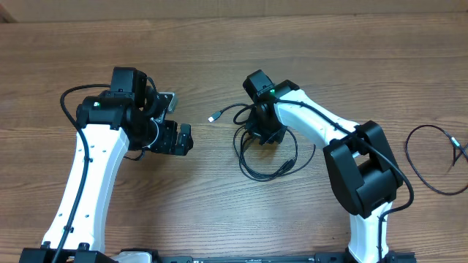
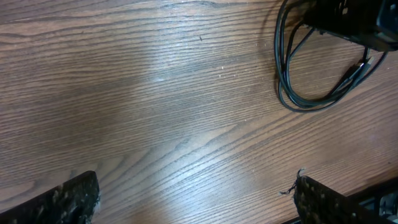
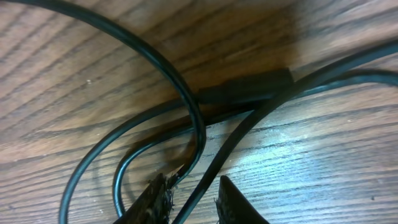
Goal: Untangle cables
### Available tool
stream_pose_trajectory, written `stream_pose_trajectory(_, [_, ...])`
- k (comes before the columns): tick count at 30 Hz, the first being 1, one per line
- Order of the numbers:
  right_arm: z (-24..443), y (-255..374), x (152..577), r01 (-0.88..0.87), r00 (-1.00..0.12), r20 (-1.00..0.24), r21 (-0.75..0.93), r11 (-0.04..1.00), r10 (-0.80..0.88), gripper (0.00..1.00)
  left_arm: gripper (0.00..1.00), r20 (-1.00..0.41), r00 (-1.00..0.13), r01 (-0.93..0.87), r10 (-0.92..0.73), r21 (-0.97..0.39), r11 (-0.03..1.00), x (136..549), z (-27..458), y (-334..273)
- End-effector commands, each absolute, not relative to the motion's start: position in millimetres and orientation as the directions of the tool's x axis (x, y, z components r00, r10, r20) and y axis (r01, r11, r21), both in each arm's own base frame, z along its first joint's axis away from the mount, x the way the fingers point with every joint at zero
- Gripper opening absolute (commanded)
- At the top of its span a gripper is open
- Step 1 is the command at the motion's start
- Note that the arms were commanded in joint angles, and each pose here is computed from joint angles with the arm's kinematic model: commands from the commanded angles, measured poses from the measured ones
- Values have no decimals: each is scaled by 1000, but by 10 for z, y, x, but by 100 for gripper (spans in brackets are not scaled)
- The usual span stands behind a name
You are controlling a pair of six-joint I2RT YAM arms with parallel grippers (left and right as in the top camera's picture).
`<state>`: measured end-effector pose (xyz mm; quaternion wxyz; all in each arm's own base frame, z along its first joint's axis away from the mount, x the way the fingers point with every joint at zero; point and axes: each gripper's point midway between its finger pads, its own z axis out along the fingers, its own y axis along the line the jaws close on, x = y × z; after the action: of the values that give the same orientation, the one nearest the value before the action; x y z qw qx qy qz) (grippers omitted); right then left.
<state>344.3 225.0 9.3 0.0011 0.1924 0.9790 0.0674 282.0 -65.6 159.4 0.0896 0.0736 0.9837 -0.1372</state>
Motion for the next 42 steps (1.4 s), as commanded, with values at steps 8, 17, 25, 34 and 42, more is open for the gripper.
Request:
stream_pose_trajectory(8, [143,2193,3408,414,-910,46,108,904,411,4,100,-206,-970,183,132,-253,950,2811,1611,-670])
stream_pose_trajectory(17, [1341,2248,3610,245,-949,-127,274,930,288,4,99,-205,-970,183,132,-253,950,2811,1610,-670])
stream_pose_trajectory(25, [2806,2255,3274,-45,-890,-424,451,892,170,4,100,-206,-970,183,132,-253,950,2811,1611,-670])
stream_pose_trajectory(34, [3319,2225,2694,-237,-851,-523,463,854,47,4,99,-228,-965,188,132,-250,950,2864,1621,-674])
stream_pose_trajectory(42, [3345,2365,2552,-233,-866,-496,500,834,55,4,100,-261,-957,197,131,-246,949,2944,1640,-680])
